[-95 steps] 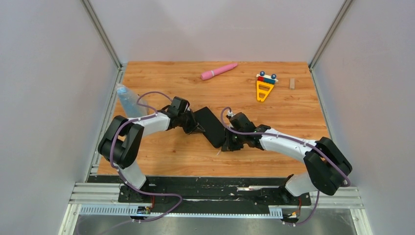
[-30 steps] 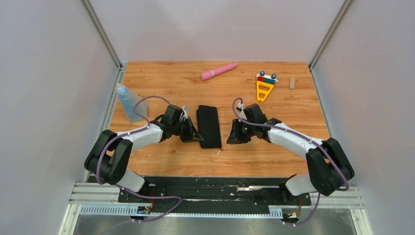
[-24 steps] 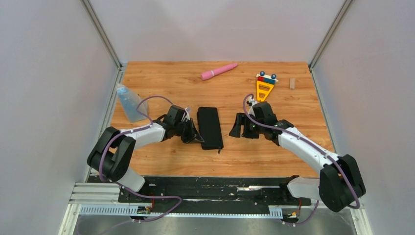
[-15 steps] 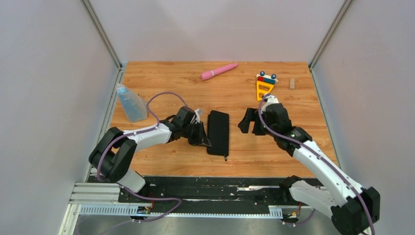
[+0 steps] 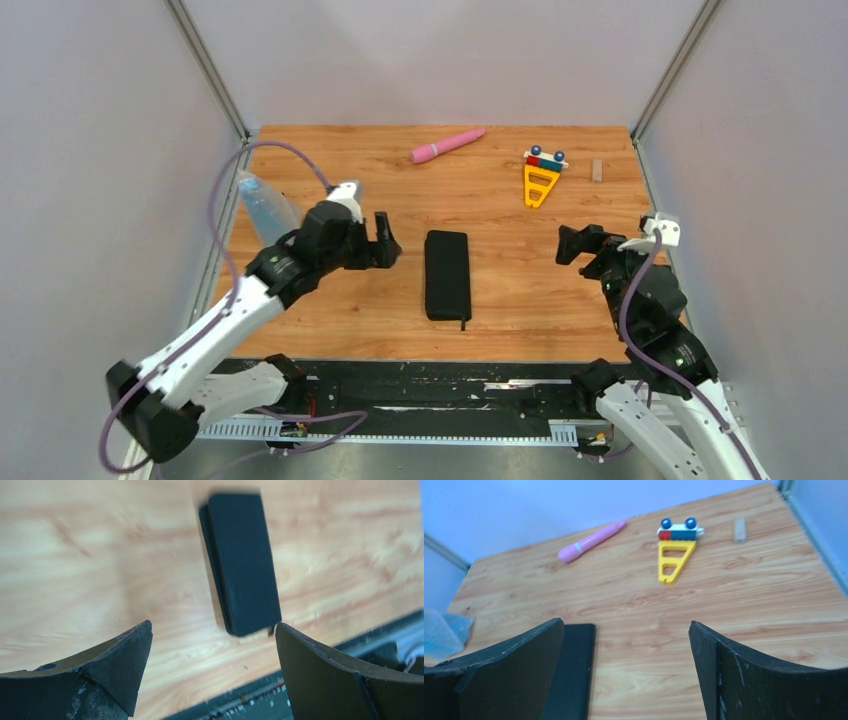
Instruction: Sort the hair-cutting tools
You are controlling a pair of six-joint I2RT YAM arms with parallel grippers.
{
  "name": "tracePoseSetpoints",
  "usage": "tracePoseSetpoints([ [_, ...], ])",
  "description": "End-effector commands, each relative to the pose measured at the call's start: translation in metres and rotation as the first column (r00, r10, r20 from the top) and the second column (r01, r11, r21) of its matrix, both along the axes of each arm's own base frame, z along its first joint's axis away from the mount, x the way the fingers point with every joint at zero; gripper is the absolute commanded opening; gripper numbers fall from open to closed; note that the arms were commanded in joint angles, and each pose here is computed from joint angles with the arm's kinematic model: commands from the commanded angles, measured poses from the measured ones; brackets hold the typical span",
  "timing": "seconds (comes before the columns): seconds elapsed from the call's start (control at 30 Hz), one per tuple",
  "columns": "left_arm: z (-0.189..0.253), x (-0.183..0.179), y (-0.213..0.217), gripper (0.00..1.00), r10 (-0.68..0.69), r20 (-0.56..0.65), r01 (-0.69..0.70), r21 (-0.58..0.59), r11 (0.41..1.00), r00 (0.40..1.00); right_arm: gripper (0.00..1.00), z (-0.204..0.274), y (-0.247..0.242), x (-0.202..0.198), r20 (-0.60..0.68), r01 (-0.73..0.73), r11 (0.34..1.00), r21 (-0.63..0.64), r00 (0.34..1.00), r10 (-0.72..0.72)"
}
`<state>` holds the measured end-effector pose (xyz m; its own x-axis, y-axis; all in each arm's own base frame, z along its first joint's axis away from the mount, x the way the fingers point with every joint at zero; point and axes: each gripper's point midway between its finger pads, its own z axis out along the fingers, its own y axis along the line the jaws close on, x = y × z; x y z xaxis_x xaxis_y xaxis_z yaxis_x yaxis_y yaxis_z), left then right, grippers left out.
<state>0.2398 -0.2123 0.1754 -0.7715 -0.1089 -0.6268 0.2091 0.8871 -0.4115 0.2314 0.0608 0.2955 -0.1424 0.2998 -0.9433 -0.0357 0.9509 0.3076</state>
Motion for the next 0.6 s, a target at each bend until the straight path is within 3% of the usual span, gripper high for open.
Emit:
tracePoseSetpoints([
  [0.0, 0.079, 0.007, 0.087, 1.00, 0.180, 0.345, -0.242, 0.144, 0.960, 0.921, 1.00, 0.021, -0.041, -0.009, 0.096, 0.170, 0.984, -0.061, 0.982, -0.164],
  [0.13, 0.144, -0.015, 0.144, 1.00, 0.269, 0.572, -0.376, 0.075, 0.923, 0.774, 1.00, 0.029, -0.055, -0.019, 0.145, 0.219, 0.975, -0.038, 0.967, -0.211],
  [0.33, 0.176, -0.041, 0.193, 1.00, 0.343, 0.705, -0.480, -0.005, 0.877, 0.621, 1.00, 0.027, -0.063, -0.029, 0.185, 0.235, 0.972, 0.023, 0.954, -0.235],
  [0.57, 0.152, -0.041, 0.206, 1.00, 0.355, 0.743, -0.535, 0.004, 0.845, 0.567, 1.00, 0.024, -0.071, -0.036, 0.225, 0.259, 0.965, 0.045, 0.938, -0.263],
])
